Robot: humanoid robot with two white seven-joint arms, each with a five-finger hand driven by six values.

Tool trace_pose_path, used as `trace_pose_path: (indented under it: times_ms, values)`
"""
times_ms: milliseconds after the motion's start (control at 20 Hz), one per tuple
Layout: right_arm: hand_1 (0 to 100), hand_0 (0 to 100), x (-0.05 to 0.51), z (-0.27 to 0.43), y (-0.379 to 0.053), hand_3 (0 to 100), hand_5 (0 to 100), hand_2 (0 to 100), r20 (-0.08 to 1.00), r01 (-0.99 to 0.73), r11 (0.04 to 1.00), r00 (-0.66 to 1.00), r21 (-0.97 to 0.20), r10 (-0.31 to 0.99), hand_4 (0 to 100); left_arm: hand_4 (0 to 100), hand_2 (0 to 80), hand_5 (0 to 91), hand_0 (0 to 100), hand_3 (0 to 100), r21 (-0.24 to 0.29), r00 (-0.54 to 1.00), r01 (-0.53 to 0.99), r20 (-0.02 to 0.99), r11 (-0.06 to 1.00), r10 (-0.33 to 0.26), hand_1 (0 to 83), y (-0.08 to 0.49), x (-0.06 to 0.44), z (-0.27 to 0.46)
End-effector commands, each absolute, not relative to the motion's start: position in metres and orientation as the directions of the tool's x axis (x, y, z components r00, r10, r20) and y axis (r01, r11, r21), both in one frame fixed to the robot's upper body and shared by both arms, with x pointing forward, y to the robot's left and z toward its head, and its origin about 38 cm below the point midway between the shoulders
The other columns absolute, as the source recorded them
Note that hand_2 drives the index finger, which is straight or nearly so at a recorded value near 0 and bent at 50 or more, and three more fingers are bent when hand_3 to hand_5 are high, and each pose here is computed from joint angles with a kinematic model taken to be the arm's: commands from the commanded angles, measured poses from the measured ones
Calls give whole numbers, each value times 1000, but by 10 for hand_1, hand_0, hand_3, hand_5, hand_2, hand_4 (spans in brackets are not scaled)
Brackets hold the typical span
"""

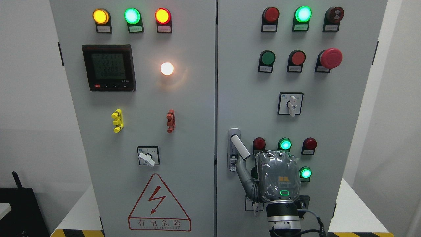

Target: Release door handle

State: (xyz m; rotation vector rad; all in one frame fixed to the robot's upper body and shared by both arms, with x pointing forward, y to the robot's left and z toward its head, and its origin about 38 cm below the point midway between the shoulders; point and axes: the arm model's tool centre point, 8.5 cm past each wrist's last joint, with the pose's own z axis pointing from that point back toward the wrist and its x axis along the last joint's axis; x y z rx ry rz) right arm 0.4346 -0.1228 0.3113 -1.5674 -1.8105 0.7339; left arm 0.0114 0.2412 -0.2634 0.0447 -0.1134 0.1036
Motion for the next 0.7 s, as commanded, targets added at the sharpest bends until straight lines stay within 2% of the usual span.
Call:
trace_pose_path:
  times_ms: [0, 651]
  values:
    - [0, 584, 435, 312, -125, 1000, 966, 1000, 102, 643, 138, -94, -753, 990, 1000, 0, 0, 0, 120, 0, 36, 988, -107, 115, 994, 103, 389, 240, 2, -264]
    - [0, 587, 435, 315, -126, 1000, 967, 1000, 103, 649, 138, -93, -748, 990, 1000, 0, 0, 0, 120, 0, 36, 988, -107, 115, 994, 103, 389, 240, 2, -264]
